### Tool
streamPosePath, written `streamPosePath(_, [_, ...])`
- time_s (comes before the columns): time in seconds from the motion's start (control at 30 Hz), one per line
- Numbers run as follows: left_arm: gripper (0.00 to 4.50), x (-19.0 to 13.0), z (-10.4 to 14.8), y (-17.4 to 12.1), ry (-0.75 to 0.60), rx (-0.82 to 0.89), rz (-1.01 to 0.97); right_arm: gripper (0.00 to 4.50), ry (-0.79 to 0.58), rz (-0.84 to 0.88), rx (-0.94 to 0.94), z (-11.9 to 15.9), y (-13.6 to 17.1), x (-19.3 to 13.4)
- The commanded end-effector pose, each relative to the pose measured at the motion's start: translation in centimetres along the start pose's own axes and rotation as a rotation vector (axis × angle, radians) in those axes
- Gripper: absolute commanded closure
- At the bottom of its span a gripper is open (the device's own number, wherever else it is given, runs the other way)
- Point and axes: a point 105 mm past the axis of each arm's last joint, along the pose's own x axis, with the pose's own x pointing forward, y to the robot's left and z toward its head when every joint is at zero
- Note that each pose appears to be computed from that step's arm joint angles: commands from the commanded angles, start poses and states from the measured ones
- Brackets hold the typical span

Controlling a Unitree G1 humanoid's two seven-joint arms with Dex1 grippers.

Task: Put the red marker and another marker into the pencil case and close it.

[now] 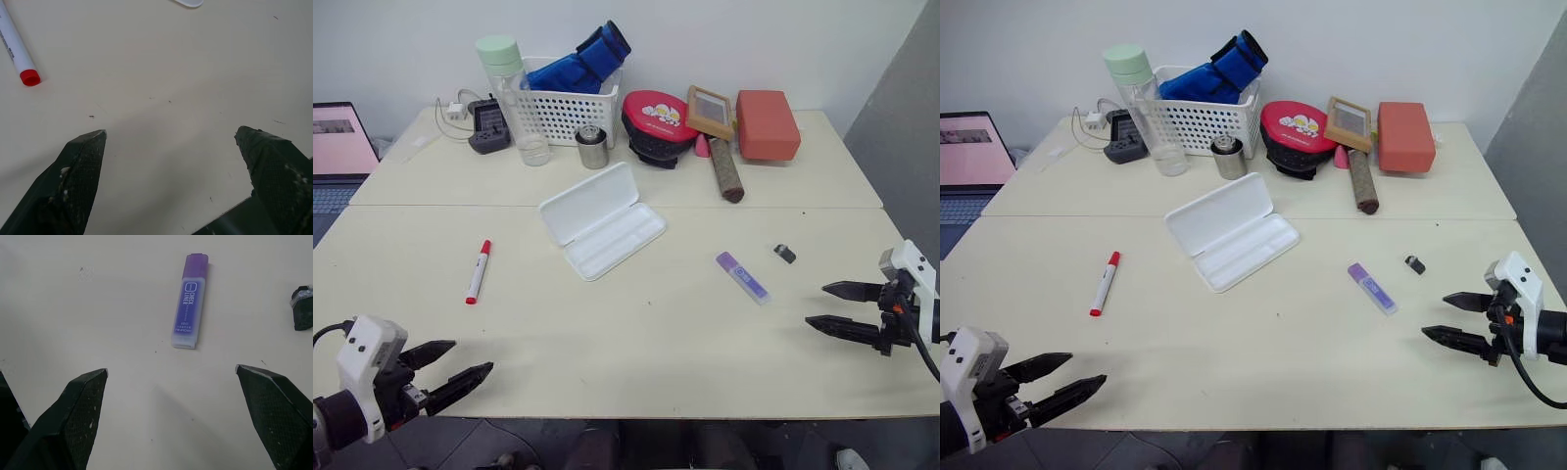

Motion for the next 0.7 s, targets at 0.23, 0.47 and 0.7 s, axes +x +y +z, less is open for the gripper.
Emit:
streamPosePath(0.23, [0.0, 1.0, 2.0, -1.5, -0.052, 0.056, -0.07, 0.09, -0.053, 0.041, -0.067, 1.5, 1.0, -0.4])
streamPosePath(0.47, [0.0, 2.2, 3.8, -2.5, -0.108, 0.087, -0.111, 0.09, -0.119, 0.093, -0.127, 2.8, 1.9, -0.5])
streamPosePath(0.7, [0.0, 9.3, 9.2, -8.0, -0.33, 0.145, -0.279, 0.09, -0.273, 0.13, -0.235, 7.4, 3.3, 0.0])
